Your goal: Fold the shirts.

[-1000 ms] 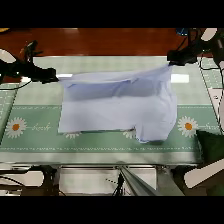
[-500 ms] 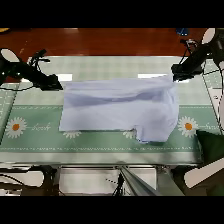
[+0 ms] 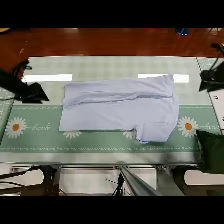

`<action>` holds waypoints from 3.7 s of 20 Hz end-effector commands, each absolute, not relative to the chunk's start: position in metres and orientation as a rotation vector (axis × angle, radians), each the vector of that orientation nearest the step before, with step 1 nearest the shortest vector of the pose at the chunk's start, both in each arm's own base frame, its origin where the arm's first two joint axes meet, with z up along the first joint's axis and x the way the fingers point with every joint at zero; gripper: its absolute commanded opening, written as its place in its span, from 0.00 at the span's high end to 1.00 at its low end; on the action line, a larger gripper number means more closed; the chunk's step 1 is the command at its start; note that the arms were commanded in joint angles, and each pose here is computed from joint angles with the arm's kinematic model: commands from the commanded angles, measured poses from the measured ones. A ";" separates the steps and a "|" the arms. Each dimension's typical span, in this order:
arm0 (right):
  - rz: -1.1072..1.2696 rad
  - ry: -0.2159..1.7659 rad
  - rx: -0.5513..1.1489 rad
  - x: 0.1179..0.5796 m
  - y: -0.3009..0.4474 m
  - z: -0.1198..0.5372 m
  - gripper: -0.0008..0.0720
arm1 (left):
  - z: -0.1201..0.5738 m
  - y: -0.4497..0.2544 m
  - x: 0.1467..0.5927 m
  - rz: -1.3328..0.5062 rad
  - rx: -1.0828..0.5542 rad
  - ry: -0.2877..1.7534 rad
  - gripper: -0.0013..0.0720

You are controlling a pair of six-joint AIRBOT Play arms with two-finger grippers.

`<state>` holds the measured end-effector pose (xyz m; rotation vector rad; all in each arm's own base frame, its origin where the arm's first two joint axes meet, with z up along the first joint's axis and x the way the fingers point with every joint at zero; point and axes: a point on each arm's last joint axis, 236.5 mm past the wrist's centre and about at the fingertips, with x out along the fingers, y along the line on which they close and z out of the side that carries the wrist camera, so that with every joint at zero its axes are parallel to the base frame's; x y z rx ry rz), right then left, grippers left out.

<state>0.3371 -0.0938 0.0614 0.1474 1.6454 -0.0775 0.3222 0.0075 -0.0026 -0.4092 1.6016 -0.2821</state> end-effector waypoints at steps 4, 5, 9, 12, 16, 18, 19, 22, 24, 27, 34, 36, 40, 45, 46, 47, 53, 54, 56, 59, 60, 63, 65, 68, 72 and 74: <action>0.070 1.526 0.511 0.268 -0.062 -0.004 0.33 | -0.063 -0.012 0.206 -0.262 -0.680 1.745 0.23; 0.092 1.478 0.546 0.270 -0.054 -0.010 0.33 | -0.069 -0.019 0.200 -0.285 -0.715 1.746 0.23; 0.179 1.355 0.582 0.286 -0.033 -0.009 0.33 | -0.087 -0.024 0.218 -0.262 -0.757 1.635 0.22; 0.228 1.304 0.598 0.295 -0.024 0.000 0.33 | -0.090 -0.024 0.236 -0.239 -0.795 1.572 0.22; 0.235 1.301 0.606 0.295 -0.023 0.001 0.33 | -0.107 -0.035 0.246 -0.240 -0.783 1.576 0.22; 0.250 1.302 0.620 0.294 -0.019 0.003 0.33 | -0.114 -0.054 0.252 -0.267 -0.799 1.586 0.24; 0.250 1.300 0.618 0.294 -0.019 0.004 0.33 | -0.118 -0.064 0.255 -0.282 -0.817 1.593 0.29; 0.228 1.326 0.577 0.287 -0.025 0.000 0.33 | -0.126 -0.077 0.250 -0.310 -0.827 1.639 0.95; 0.185 1.427 0.494 0.265 -0.040 -0.013 0.33 | -0.125 -0.076 0.247 -0.319 -0.829 1.647 0.96; 0.081 1.538 0.509 0.233 -0.055 -0.039 0.33 | -0.119 -0.074 0.243 -0.352 -0.837 1.649 0.96; 0.107 1.497 0.662 0.226 -0.012 -0.087 0.33 | -0.114 -0.075 0.238 -0.392 -0.841 1.660 0.96; 0.098 1.486 0.623 0.231 -0.003 -0.099 0.33 | -0.112 -0.077 0.236 -0.403 -0.846 1.670 0.96; 0.036 1.413 0.598 0.254 0.011 -0.111 0.54 | -0.111 -0.077 0.237 -0.406 -0.849 1.665 0.96; 0.006 1.357 0.631 0.275 0.005 -0.095 0.95 | -0.070 -0.062 0.291 -0.463 -0.797 1.538 0.96; 0.030 1.321 0.621 0.287 0.005 -0.078 0.95 | -0.054 -0.061 0.306 -0.492 -0.789 1.498 0.96; 0.069 1.250 0.594 0.307 0.004 -0.052 0.95 | -0.036 -0.061 0.321 -0.519 -0.780 1.449 0.96; 0.093 0.698 0.556 0.439 -0.001 0.107 0.95 | 0.060 -0.052 0.433 -0.519 -0.718 1.035 0.96; 0.099 0.679 0.547 0.452 0.004 0.108 0.96 | 0.065 -0.054 0.442 -0.512 -0.697 1.006 0.96; 0.090 0.654 0.539 0.481 0.010 0.098 0.95 | 0.068 -0.062 0.456 -0.490 -0.669 0.958 0.96; 0.046 0.654 0.543 0.515 0.001 0.069 0.95 | 0.064 -0.061 0.478 -0.433 -0.652 0.897 0.96; 0.032 0.657 0.546 0.523 -0.003 0.059 0.95 | 0.060 -0.055 0.487 -0.401 -0.655 0.875 0.96; -0.010 0.662 0.551 0.541 -0.014 0.033 0.95 | 0.040 -0.041 0.503 -0.334 -0.670 0.861 0.96; -0.026 0.694 0.559 0.543 -0.015 0.010 0.95 | 0.016 -0.043 0.504 -0.329 -0.689 0.908 0.96; -0.036 0.747 0.563 0.543 -0.015 -0.019 0.95 | -0.019 -0.053 0.503 -0.329 -0.709 0.980 0.96; -0.032 0.782 0.534 0.542 -0.016 -0.039 0.69 | -0.056 -0.065 0.499 -0.330 -0.727 1.057 0.94; -0.026 0.785 0.480 0.541 -0.020 -0.039 0.49 | -0.066 -0.066 0.497 -0.330 -0.738 1.082 0.55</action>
